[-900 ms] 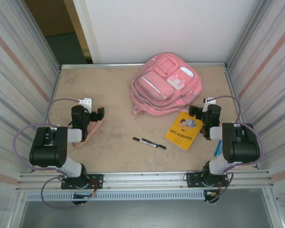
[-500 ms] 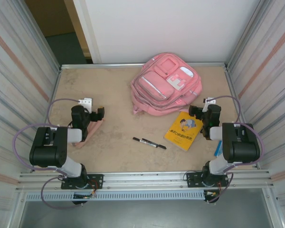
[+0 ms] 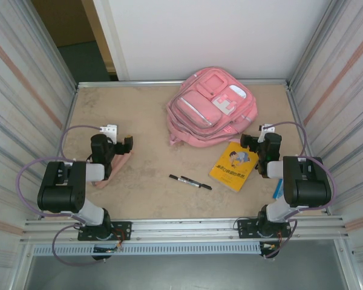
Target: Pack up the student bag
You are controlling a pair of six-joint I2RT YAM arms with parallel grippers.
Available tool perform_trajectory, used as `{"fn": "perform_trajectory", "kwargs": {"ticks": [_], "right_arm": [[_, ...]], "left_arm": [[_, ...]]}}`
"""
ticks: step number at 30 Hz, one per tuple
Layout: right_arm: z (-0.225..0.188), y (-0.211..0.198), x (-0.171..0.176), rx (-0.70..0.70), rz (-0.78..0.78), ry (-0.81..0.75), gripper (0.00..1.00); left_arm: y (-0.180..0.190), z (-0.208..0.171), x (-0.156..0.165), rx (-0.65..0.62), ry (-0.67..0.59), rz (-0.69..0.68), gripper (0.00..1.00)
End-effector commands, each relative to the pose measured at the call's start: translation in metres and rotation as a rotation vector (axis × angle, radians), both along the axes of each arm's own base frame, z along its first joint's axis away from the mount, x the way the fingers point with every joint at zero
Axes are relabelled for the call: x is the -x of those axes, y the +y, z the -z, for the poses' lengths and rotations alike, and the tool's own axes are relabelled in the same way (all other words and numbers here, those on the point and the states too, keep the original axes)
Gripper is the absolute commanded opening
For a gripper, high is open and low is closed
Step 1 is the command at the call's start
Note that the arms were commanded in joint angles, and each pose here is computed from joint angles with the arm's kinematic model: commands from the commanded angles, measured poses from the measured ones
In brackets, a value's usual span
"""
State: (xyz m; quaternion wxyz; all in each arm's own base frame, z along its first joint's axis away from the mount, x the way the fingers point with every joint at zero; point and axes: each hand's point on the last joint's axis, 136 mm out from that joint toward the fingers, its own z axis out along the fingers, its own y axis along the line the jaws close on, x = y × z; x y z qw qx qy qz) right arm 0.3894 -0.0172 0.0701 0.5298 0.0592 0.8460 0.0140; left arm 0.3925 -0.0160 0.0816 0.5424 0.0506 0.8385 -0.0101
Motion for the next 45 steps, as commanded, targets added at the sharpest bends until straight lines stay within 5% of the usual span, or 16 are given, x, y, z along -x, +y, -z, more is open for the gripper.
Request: {"fn": "perform_trajectory", "kwargs": {"ticks": [1,23,28,32,38,41,45], "right_arm": [[-0.011,0.000,-0.006,0.009,-0.006,-0.033,1.00],[-0.014,-0.009,-0.005,-0.005,0.040,-0.040,1.00],[-0.029,-0.013,-0.003,0.003,0.074,-0.020,1.00],[-0.059,-0.007,0.006,-0.022,0.058,-0.033,1.00],[-0.098,0.036,0.009,-0.053,-0.070,0.028,1.00],[-0.106,0.082,0.010,-0.007,-0.195,0.098,1.00],[-0.113,0.161,0.023,0.104,-0.431,0.159,1.00]], "left_arm": [[0.000,-0.009,-0.004,-0.015,-0.028,0.005,0.99],[0.000,-0.011,-0.002,0.020,-0.033,0.030,0.99],[-0.015,-0.033,0.010,-0.035,-0.096,0.076,0.99],[-0.025,-0.058,0.020,-0.065,-0.004,0.041,0.99],[-0.042,-0.095,0.044,0.052,0.090,0.007,0.99],[-0.052,-0.111,0.058,0.098,0.199,0.047,0.99],[-0.042,-0.125,0.074,0.202,0.245,-0.062,0.99]]}}
